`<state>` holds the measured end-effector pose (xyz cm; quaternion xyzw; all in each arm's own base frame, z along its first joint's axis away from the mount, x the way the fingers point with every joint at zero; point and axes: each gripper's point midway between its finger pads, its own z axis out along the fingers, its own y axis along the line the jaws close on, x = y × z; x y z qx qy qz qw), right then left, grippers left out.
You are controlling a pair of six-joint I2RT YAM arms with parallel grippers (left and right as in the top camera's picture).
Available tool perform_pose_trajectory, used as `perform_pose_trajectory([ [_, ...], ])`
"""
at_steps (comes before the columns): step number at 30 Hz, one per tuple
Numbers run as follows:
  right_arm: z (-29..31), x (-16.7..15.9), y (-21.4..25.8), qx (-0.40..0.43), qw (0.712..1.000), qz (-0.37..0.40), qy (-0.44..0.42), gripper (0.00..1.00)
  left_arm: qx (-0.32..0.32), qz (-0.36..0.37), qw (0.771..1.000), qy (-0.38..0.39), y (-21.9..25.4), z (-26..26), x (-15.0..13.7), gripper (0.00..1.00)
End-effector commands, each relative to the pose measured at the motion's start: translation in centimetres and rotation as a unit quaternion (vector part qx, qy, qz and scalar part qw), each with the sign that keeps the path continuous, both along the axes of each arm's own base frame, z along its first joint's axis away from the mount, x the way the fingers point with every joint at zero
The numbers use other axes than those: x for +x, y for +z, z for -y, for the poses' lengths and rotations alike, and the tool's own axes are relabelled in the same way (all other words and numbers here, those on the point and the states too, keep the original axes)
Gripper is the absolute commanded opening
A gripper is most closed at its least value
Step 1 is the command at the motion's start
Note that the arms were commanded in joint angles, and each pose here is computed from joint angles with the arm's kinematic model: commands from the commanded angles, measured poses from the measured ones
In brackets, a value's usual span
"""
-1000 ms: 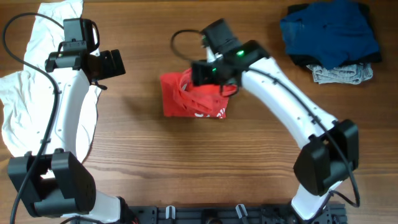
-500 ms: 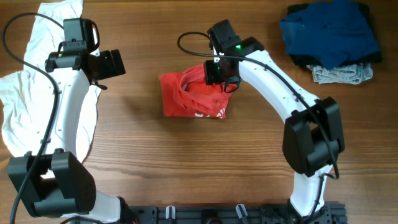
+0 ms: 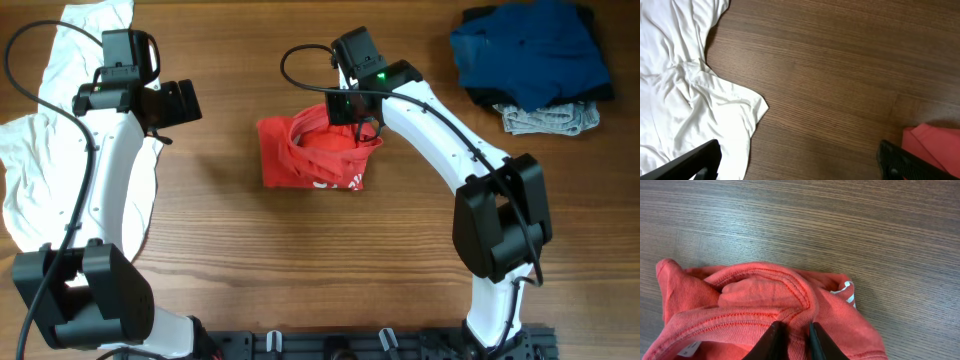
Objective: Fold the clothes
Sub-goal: 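Press the folded bundle down and lift the right gripper away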
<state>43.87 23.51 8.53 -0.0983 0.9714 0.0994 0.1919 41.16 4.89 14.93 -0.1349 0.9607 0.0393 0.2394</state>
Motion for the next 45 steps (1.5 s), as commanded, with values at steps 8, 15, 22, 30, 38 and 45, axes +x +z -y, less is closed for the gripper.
perform_pose_trajectory([
  [8, -1.7, 0.4, 0.8, 0.032, 0.999, 0.004, 0.026, 0.04, -0.003, 0.005, 1.0, 0.001, 0.3, 0.0, 0.2, 1.0],
  [15, -7.3, 1.8, 6.5, 0.119, 0.988, 0.066, 0.068, 0.04, -0.003, 0.009, 1.0, 0.001, 0.4, 0.0, 0.4, 1.0],
  [22, -12.5, 1.2, 7.4, 0.164, 0.979, 0.093, 0.077, 0.04, -0.002, 0.013, 1.0, 0.001, 0.4, 0.0, 0.6, 1.0],
  [30, -14.1, 1.1, 8.7, 0.181, 0.972, 0.117, 0.094, 0.36, -0.002, 0.012, 1.0, 0.001, 0.4, 0.0, 0.5, 1.0],
  [38, -7.2, -1.9, 11.7, 0.13, 0.989, 0.044, 0.051, 0.84, -0.003, 0.009, 1.0, 0.001, 0.4, 0.0, 0.4, 1.0],
  [45, -1.6, -8.4, 7.8, 0.038, 0.992, -0.115, 0.019, 0.84, -0.013, 0.01, 1.0, -0.004, 0.3, 0.4, 0.4, 1.0],
])
